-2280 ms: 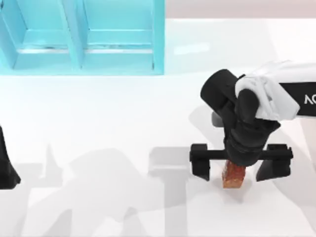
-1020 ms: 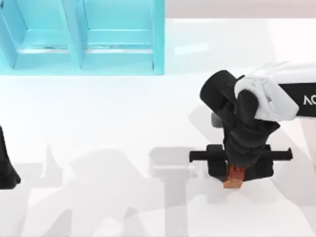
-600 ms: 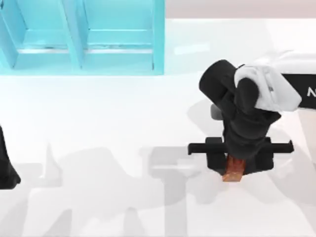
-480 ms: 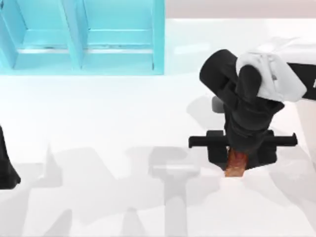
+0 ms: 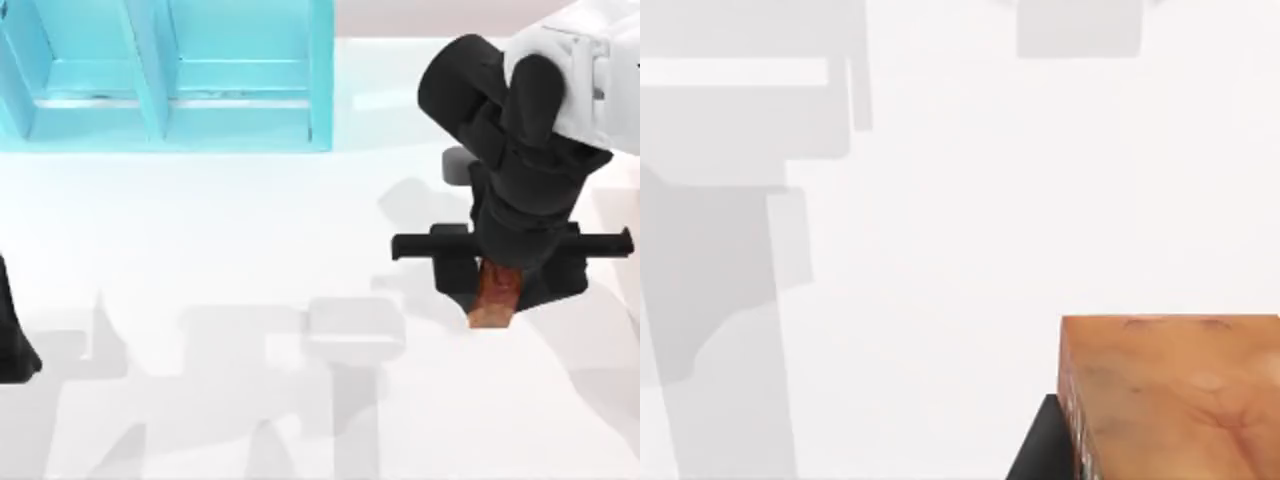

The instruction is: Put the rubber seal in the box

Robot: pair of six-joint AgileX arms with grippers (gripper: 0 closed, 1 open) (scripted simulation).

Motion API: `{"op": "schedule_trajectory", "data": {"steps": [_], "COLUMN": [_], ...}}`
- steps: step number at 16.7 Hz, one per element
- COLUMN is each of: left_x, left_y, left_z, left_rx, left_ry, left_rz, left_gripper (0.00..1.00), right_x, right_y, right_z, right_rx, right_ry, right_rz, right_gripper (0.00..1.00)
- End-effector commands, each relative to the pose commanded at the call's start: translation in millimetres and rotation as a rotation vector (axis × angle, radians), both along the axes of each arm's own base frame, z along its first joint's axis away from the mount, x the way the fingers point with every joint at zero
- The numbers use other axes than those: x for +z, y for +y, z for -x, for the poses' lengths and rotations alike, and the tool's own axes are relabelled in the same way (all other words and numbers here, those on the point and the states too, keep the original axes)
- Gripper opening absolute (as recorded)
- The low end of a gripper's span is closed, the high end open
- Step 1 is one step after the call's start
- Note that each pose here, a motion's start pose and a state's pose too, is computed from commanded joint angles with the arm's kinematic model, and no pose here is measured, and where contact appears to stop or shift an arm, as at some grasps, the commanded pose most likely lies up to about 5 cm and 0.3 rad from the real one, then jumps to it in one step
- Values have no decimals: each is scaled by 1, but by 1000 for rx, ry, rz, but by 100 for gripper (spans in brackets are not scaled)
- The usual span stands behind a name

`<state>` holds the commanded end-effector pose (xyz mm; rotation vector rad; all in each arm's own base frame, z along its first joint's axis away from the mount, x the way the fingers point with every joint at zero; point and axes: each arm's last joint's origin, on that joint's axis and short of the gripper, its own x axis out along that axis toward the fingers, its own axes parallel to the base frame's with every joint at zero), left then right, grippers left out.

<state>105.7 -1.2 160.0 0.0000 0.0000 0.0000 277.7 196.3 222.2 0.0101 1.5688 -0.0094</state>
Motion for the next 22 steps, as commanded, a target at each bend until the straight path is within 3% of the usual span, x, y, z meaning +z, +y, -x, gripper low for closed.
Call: {"op": "schedule_trajectory", "data": {"steps": [5, 8, 14, 18, 22], "left_x": [0, 0, 0, 0, 0], "left_y": [0, 0, 0, 0, 0], "left_z": [0, 0, 0, 0, 0], "left_rx": [0, 0, 0, 0, 0], "left_ry": [0, 0, 0, 0, 0], "left_rz": [0, 0, 0, 0, 0], "left_gripper": [100, 100, 100, 100, 100], "right_x": [0, 6, 16, 29, 41], "right_y": [-7, -42, -198, -299, -343], "right_z": [-8, -33, -75, -60, -41], "right_rx": [1, -1, -1, 1, 2], "right_ry": [4, 8, 48, 37, 4], "right_rz": [1, 2, 4, -5, -1], "right_gripper": [0, 0, 0, 0, 0]}}
